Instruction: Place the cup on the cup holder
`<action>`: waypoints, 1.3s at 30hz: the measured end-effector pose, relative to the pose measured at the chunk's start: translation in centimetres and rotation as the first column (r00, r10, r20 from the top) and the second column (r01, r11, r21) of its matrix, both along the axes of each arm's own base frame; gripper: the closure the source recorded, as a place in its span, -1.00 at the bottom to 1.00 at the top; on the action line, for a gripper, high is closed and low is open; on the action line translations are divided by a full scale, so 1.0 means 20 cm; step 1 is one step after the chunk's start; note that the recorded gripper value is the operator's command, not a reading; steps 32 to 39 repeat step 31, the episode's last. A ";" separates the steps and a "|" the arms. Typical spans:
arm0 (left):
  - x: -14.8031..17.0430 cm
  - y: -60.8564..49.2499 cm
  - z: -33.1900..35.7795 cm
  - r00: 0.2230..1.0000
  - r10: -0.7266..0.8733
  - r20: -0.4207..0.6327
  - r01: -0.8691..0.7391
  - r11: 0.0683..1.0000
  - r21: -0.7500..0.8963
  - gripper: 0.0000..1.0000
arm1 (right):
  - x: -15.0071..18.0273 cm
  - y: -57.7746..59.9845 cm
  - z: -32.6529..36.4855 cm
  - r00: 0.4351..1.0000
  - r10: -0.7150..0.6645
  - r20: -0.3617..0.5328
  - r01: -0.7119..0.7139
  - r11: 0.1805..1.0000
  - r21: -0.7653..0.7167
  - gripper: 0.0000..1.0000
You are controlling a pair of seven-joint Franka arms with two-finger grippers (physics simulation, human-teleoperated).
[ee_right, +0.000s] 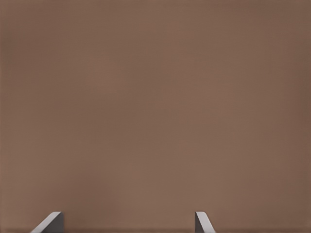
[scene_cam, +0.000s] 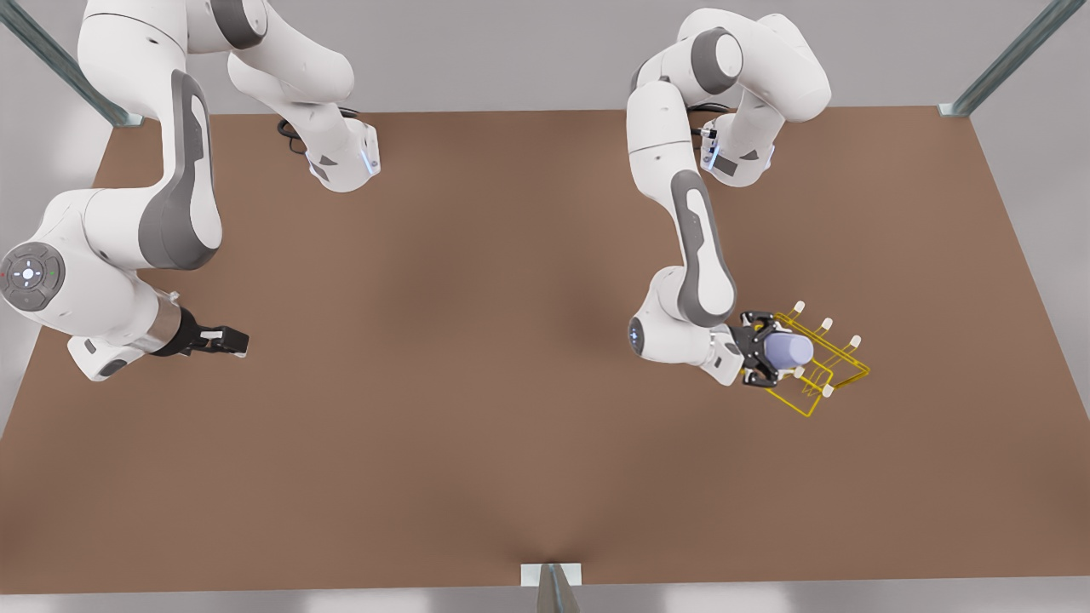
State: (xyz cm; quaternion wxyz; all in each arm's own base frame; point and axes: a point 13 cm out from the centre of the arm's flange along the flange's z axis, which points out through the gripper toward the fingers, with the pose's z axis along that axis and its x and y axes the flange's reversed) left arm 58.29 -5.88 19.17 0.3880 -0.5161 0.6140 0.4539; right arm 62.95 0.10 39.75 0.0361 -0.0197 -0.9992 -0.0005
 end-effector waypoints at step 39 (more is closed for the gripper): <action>-0.17 -0.59 1.09 0.410 -0.880 -0.240 -0.057 0.238 -0.970 -1.00 | 0.01 0.00 -0.01 1.000 -0.002 -0.001 0.002 1.000 0.001 -1.00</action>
